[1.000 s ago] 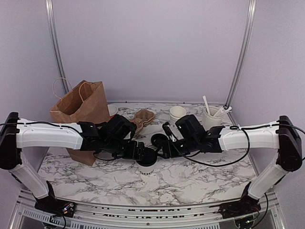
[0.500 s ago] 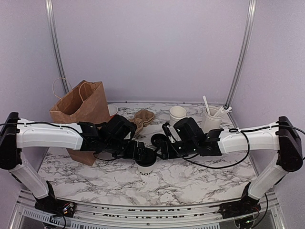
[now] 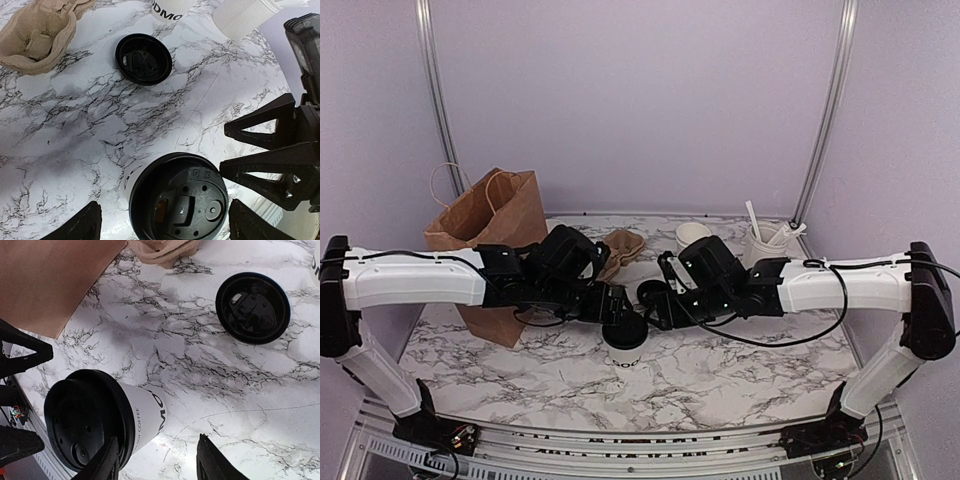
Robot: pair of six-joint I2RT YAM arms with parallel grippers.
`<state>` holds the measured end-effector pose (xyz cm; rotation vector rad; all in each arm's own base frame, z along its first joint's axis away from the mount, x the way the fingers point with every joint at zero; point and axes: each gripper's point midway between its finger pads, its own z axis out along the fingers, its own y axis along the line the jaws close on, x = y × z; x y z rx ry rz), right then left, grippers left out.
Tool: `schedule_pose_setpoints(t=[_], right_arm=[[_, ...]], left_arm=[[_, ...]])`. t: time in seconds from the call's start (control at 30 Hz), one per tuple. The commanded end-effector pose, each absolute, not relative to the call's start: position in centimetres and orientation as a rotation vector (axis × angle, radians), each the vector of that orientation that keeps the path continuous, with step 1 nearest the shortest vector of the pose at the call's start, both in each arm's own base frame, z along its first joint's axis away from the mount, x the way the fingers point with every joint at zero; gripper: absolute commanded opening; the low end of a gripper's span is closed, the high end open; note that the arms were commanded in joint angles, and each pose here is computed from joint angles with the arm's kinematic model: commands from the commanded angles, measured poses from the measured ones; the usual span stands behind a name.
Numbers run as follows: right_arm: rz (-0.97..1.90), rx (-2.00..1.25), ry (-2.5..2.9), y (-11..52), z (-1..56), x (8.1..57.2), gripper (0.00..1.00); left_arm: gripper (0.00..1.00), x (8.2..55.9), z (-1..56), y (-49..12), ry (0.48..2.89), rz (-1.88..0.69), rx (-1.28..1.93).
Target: Pack the takeout coffee
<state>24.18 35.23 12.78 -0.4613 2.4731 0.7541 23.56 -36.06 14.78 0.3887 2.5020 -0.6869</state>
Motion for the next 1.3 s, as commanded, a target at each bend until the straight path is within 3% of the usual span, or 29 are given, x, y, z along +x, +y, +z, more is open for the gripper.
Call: schedule_pose_setpoints(t=[0.0, 0.47, 1.27], right_arm=[[0.734, -0.48, 2.416, 35.9, 15.5, 24.9, 0.51], [0.67, -0.676, 2.363, 37.1, 16.5, 24.4, 0.51], [0.634, -0.731, 2.425, 37.7, 13.6, 23.3, 0.51]], left_arm=[[0.89, 23.5, 18.0, -35.4, 2.442, -0.711, 0.394], [0.87, 21.0, 14.2, -30.5, 2.533, -0.728, 0.232], [0.86, 21.3, 11.3, -32.3, 2.587, -0.737, 0.26]])
